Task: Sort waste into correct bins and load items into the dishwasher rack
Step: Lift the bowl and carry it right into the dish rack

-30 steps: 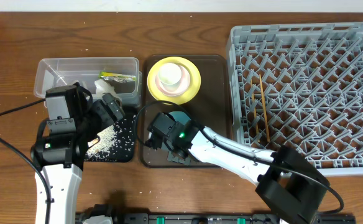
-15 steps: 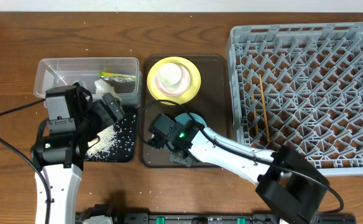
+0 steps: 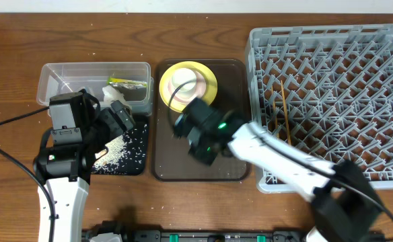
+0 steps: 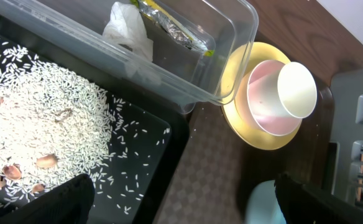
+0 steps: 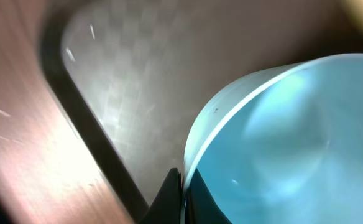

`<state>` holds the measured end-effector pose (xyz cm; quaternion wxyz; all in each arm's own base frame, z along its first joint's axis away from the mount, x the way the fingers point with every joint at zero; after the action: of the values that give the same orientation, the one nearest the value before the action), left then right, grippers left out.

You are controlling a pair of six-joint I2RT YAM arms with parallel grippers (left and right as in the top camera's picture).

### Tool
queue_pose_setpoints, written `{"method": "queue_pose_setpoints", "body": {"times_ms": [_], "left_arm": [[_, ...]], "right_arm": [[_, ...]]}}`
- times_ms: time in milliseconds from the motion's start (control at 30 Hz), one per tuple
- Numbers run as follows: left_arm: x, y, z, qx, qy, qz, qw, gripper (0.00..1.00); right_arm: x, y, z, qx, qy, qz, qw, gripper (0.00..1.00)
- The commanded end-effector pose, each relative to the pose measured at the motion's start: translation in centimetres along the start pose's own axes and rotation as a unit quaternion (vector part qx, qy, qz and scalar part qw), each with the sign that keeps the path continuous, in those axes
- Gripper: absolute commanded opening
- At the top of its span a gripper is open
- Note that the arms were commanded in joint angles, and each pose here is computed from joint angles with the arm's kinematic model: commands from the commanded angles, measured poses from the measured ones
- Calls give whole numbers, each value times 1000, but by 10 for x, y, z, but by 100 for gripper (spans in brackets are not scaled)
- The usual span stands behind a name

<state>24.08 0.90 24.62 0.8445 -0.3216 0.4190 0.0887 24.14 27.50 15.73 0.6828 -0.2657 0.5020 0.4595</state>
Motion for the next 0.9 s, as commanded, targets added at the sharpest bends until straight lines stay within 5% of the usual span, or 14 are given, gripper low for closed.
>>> {"method": "queue_pose_setpoints", "body": {"times_ms": [0, 233, 467, 867], "left_arm": [[-5, -3, 6, 7, -10, -4, 1000, 96], [-5, -3, 5, 7, -10, -4, 1000, 96], [-5, -3, 5, 7, -10, -4, 1000, 96], [-5, -3, 6, 7, -10, -4, 1000, 96]], "right_arm": [[-50, -15, 18, 42, -102, 52, 993, 1], [-115, -84, 18, 88, -291, 144, 942, 1], [-159, -166, -26, 102, -415, 162, 890, 1], [-151, -235, -71, 51, -501, 195, 842, 1]]}}
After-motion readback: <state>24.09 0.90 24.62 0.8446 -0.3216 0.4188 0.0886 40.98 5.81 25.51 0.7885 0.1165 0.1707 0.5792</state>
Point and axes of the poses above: each gripper's point midway between its finger pads, its own x axis out along the fingers, its own y axis along the line the jaws close on, z = x × y, the point moved 8 cm from there along -x, back along the fingers, and after that the axes turned 6 degrees about -x, right-handed, at the moved point
